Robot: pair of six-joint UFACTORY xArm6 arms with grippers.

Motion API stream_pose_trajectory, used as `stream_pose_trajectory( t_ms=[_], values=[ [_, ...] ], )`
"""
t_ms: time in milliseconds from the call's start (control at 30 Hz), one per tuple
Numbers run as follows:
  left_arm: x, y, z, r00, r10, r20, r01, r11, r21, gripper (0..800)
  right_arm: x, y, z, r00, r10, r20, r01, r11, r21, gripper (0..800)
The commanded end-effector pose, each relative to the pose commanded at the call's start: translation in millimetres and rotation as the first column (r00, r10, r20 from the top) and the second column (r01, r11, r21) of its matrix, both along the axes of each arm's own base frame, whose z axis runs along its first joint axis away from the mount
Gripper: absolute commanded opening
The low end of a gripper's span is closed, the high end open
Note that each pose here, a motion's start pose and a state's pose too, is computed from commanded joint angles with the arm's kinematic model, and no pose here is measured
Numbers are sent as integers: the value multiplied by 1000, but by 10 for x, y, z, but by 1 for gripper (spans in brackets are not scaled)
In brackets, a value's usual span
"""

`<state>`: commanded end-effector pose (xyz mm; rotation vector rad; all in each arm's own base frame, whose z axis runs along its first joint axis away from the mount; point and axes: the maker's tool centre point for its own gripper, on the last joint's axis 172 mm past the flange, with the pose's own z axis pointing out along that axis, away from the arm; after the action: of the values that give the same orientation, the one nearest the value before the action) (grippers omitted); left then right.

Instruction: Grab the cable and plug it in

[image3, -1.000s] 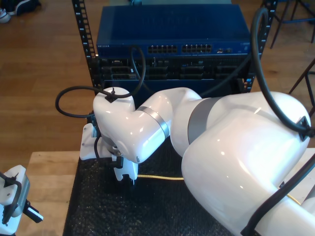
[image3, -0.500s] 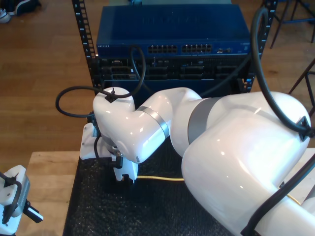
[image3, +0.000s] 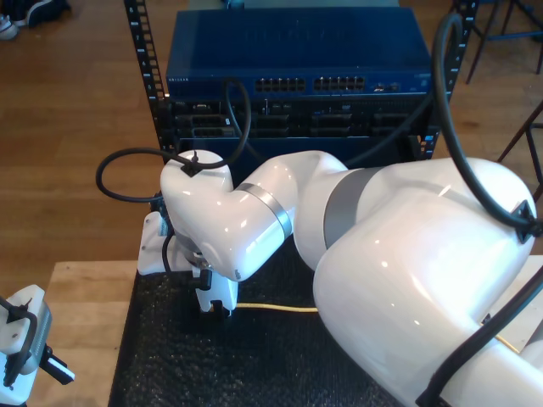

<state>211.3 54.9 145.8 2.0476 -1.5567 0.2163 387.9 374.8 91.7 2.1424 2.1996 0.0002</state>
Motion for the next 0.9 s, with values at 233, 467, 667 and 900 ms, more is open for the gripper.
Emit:
stream_pose_trajectory(
  t_ms=[233,467,667,900],
  values=[
    [-2,-4,12,1000,0,-2,0,1000,-2,800,101,-96,135,998,55,1,-55,998,17,4],
    [6,-17,81,1000,-8,-5,8,1000,-12,800,114,-214,252,993,60,-98,-48,991,122,3],
    [105,-66,183,1000,9,20,-8,999,-35,800,-42,-158,495,983,80,-166,-36,967,254,4],
    [177,-205,354,999,18,33,-15,995,-96,800,-85,-468,700,984,37,-173,10,965,262,3]
  ],
)
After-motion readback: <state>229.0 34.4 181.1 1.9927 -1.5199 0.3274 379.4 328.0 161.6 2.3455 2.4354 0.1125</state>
